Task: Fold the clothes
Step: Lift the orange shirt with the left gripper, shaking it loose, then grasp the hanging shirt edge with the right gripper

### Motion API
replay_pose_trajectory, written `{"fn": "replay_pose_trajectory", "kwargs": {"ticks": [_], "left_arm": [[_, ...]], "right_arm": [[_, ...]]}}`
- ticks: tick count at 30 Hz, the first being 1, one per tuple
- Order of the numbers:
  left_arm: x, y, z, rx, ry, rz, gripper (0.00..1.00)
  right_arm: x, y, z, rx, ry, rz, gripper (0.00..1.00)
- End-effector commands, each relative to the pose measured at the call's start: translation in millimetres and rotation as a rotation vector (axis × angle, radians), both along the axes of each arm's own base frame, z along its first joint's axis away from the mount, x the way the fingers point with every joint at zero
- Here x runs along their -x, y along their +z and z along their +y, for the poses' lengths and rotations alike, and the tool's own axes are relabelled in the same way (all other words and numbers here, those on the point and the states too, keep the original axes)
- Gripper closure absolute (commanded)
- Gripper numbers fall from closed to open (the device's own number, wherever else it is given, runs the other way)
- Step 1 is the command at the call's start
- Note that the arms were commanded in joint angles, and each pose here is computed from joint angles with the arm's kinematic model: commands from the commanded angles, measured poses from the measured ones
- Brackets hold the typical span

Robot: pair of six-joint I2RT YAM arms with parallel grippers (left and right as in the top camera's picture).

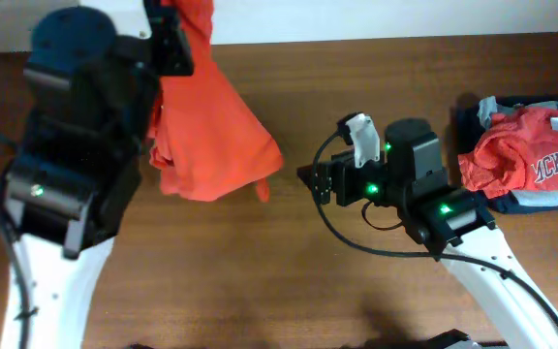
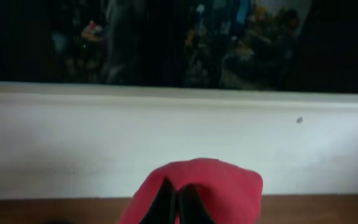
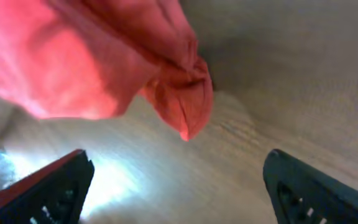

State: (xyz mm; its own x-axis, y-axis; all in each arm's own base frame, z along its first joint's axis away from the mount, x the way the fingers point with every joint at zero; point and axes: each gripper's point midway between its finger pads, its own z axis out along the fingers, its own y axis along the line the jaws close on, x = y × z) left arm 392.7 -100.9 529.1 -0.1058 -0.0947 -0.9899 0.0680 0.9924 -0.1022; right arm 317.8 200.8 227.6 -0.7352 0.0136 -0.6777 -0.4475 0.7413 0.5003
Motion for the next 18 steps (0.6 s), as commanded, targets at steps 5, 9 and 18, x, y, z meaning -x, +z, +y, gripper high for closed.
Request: {"fn": "replay_pose_trajectory", "kwargs": {"ticks": [5,9,18], "left_arm": [[-51,-30,-4,0.077,0.21,0.016,0.99],[-68,-42,-11,0.123,0.218,0.025,0.99],[-74,-45,-14,0.169,0.223,0.02,1.0]], "right_arm": [[-8,11,9,-0.151,-0.216,0.147,0.13],[-9,12,32,-0.213,-0.238,0.182,0.14],[-22,-18,75,-0.227,-0.239,0.221,0.21]]}}
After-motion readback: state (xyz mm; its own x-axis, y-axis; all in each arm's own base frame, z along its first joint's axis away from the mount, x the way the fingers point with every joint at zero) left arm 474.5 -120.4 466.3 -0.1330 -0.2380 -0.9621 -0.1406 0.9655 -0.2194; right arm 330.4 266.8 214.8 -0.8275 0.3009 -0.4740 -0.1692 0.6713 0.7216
